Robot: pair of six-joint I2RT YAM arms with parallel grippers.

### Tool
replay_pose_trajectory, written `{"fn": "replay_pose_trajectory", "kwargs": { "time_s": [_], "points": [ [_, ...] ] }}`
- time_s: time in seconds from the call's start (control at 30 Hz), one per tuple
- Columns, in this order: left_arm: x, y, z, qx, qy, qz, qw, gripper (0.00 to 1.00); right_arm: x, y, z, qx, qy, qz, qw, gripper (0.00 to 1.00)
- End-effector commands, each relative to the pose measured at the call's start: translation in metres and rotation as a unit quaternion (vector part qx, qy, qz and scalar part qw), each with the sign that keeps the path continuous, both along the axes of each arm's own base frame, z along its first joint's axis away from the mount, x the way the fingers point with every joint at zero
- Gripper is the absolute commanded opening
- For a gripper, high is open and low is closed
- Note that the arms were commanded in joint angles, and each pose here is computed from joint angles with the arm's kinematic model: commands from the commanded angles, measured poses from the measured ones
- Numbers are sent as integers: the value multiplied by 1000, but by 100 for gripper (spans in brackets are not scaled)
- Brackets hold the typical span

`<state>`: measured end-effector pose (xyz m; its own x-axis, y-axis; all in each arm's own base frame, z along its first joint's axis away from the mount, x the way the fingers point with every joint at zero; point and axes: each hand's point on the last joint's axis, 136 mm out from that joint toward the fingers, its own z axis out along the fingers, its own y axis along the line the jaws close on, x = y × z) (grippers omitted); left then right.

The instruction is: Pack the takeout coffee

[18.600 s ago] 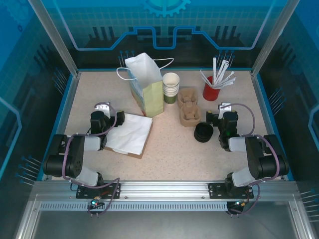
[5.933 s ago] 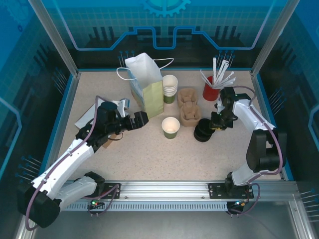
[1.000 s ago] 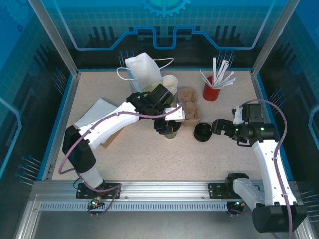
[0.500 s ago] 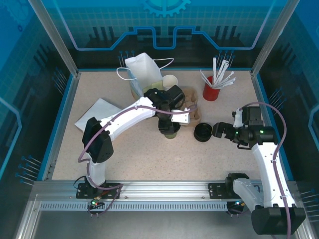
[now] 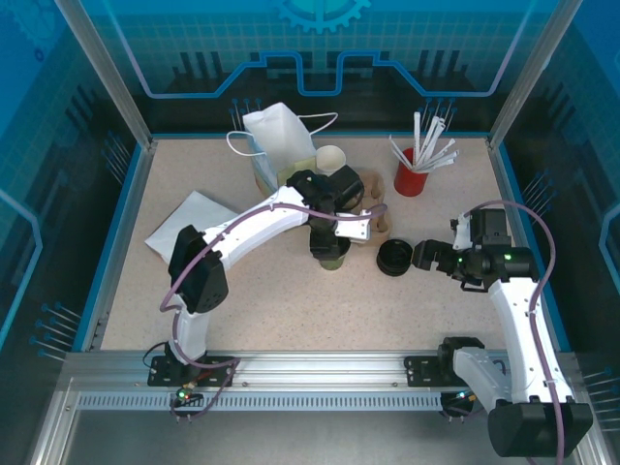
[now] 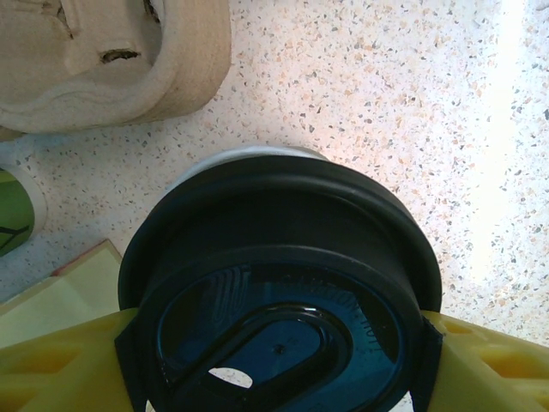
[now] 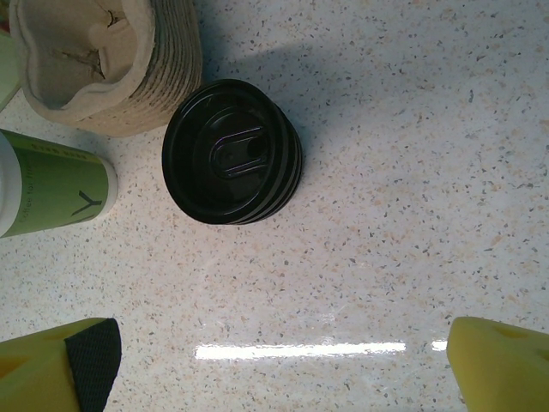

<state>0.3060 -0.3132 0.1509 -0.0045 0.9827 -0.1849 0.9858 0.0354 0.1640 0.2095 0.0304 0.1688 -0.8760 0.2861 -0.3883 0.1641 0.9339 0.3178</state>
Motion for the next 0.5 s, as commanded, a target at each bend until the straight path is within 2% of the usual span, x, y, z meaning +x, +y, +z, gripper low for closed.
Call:
{"fn": "replay_pose_trajectory", "kwargs": {
  "time_s": [0.0, 0.47],
  "points": [
    [-1, -1, -5, 16, 7, -10, 1000, 73, -2, -1, -1, 6, -2, -1, 1000, 100],
    [0, -2, -15, 26, 17, -10, 999, 74, 0, 0, -2, 11, -5, -2, 1000, 100]
  ]
}}
